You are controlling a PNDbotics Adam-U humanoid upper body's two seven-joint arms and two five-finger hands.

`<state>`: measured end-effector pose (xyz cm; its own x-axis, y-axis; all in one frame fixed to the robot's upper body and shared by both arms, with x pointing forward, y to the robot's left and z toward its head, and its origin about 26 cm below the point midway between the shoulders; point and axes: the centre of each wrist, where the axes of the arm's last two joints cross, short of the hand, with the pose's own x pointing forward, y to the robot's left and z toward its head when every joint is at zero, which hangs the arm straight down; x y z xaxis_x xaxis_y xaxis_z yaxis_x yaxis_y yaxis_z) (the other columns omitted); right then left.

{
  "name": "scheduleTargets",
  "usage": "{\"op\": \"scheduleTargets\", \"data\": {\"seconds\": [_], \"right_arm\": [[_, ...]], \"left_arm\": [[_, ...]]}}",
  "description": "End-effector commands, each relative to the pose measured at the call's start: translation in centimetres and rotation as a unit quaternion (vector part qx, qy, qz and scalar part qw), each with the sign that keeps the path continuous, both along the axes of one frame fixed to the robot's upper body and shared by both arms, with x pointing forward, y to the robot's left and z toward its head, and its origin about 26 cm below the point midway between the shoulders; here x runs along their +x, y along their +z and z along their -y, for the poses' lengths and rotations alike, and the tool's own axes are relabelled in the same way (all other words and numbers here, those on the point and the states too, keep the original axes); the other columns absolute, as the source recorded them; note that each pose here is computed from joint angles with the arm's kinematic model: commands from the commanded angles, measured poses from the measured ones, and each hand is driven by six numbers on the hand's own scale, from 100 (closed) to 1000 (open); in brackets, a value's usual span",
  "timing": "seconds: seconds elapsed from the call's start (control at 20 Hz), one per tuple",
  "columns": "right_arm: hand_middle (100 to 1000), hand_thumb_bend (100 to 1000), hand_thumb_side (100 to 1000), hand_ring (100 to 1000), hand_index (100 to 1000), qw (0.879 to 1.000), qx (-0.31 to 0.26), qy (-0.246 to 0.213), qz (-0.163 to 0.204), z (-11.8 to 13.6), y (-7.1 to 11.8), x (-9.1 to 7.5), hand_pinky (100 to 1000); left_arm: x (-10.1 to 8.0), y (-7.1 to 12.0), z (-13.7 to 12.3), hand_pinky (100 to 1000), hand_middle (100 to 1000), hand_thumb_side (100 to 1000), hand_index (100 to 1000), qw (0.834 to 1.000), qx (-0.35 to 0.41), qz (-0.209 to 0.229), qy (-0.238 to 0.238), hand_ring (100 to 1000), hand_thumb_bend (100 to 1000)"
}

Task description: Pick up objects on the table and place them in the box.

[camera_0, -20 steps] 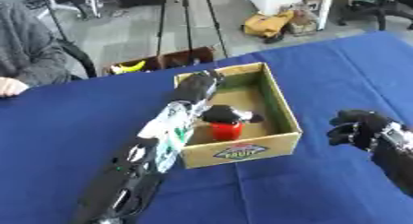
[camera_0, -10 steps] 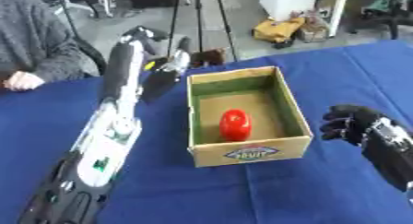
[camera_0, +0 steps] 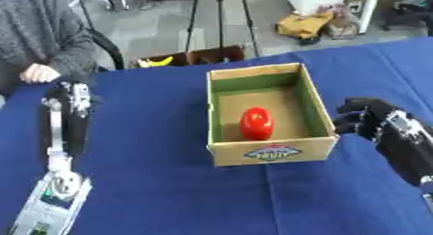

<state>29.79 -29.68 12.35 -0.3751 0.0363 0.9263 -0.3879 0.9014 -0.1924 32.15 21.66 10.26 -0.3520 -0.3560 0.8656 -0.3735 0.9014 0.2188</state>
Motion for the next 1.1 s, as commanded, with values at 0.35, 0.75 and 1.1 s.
{"op": "scheduleTargets", "data": {"seconds": [0.35, 0.75, 1.1], "right_arm": [[703, 124, 735, 704, 807, 1.000, 0.001, -0.002, 0.017, 0.2, 0.9, -0.1, 693], [703, 118, 739, 704, 807, 1.000, 0.001, -0.005, 0.019, 0.2, 1.0, 0.0, 693], [703, 116, 740, 705, 806, 1.000, -0.001, -0.006, 0.019, 0.2, 1.0, -0.1, 693]], "left_arm": [[-0.9, -2.1, -0.6, 508, 594, 996, 694, 0.999, -0.047, 0.008, -0.010, 537, 467], [-1.0, -3.0, -0.3, 505, 592, 1000, 693, 0.997, -0.071, 0.014, -0.007, 536, 461], [-1.0, -3.1, -0.1, 504, 591, 999, 692, 0.997, -0.076, 0.017, -0.011, 536, 459]]}}
